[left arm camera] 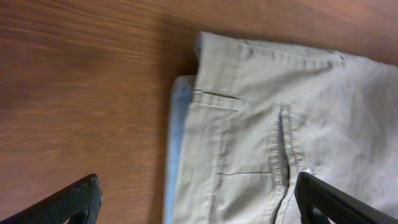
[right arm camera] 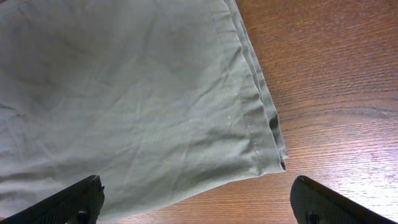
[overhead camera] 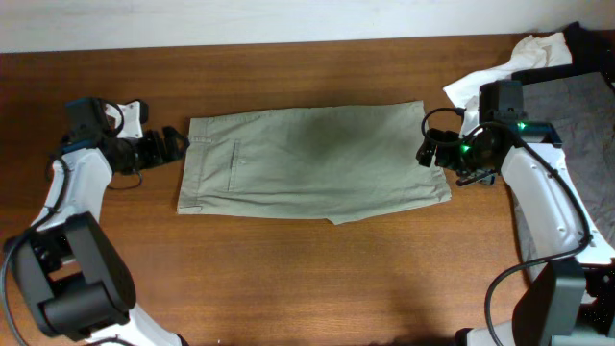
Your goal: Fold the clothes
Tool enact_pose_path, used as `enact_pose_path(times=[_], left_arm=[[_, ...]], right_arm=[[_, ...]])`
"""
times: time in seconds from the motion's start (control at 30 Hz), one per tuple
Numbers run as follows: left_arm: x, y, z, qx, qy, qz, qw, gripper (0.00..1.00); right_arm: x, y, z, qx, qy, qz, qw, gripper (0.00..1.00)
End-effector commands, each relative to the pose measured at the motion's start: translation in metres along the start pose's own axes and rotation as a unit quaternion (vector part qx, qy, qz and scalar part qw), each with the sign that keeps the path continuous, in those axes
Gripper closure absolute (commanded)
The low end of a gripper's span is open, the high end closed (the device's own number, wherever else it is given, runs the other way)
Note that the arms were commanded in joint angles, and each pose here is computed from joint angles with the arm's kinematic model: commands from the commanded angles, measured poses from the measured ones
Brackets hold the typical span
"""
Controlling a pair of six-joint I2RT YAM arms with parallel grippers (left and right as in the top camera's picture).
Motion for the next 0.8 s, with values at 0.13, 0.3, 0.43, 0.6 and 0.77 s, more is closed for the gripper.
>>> enact_pose_path(times=[0.13, 0.3, 0.43, 0.6, 0.77], left_arm=[[-0.047, -0.031, 0.005, 0.007, -0.067, 0.050, 0.997, 0.01], [-0.061, -0.053, -0.002, 0.021, -0.078, 0.095, 0.992, 0.01], [-0.087, -0.078, -0.020, 0.017, -0.095, 0.144, 0.985, 0.04], [-0.098, -0.085, -0.024, 0.000, -0.077, 0.160, 0.984, 0.59], [-0.091, -0.078, 0.002, 0.026, 0.014, 0.174, 0.984, 0.99]], right_arm=[[0.000, -0.006, -0.001, 0.015, 0.002, 0.014, 1.000, 0.01], [0.000, -0.006, -0.001, 0.013, 0.002, 0.014, 1.000, 0.01], [0.000, -0.007, -0.001, 0.012, 0.001, 0.017, 1.000, 0.01], [0.000, -0.009, -0.002, 0.012, 0.000, 0.020, 1.000, 0.01], [0.000, -0.009, -0.002, 0.012, 0.000, 0.021, 1.000, 0.01]])
Point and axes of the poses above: each gripper's point midway between its finger pads, its own x axis back along the fingers, its own z axis along the line the jaws close on, y = z × x, the point moved 2 cm from there along x, back along the fingers, and after that the axes turned 4 degrees about -x, right-handed, at the moved point
